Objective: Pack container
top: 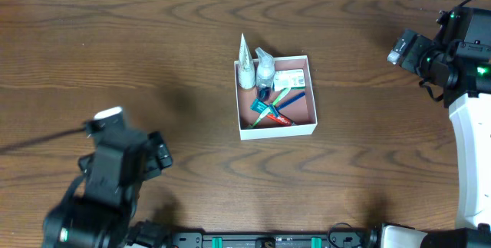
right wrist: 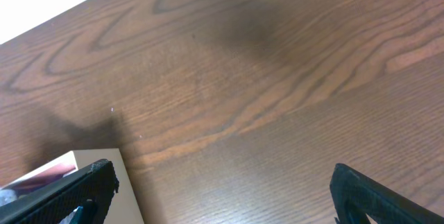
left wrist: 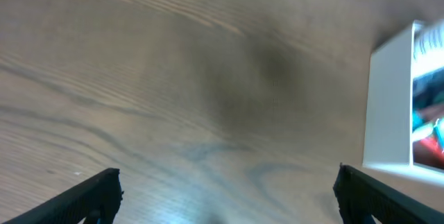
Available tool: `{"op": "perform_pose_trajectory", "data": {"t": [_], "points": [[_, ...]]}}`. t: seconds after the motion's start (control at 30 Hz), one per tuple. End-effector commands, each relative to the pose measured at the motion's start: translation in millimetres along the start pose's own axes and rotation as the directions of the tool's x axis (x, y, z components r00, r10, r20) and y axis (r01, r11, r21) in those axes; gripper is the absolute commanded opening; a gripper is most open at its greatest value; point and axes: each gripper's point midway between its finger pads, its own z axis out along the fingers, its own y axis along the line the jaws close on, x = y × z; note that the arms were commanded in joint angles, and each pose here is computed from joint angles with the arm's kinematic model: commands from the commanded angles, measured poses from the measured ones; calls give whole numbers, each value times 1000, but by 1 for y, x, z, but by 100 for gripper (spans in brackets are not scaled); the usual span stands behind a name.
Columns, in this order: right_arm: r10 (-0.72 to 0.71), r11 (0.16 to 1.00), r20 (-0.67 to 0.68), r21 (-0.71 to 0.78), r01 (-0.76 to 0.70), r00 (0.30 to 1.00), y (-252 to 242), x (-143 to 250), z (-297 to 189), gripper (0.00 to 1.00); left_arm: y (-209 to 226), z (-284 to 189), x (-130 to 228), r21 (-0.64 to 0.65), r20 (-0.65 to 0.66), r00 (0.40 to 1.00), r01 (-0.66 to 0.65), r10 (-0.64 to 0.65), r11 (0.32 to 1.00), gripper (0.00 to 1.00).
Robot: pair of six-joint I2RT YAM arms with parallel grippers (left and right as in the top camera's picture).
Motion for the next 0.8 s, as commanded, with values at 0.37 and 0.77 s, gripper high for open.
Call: {"op": "perform_pose_trajectory", "data": {"t": [0.37, 0.77], "points": [[-7, 1000, 14, -4, 7, 1000, 0, -5, -4, 99, -27, 11, -16, 378, 446, 881, -27, -157, 925, 98], [-7, 1000, 14, -4, 7, 1000, 0, -5, -4, 99, -37, 15, -35, 471, 654, 710, -112, -261, 875, 98]]}}
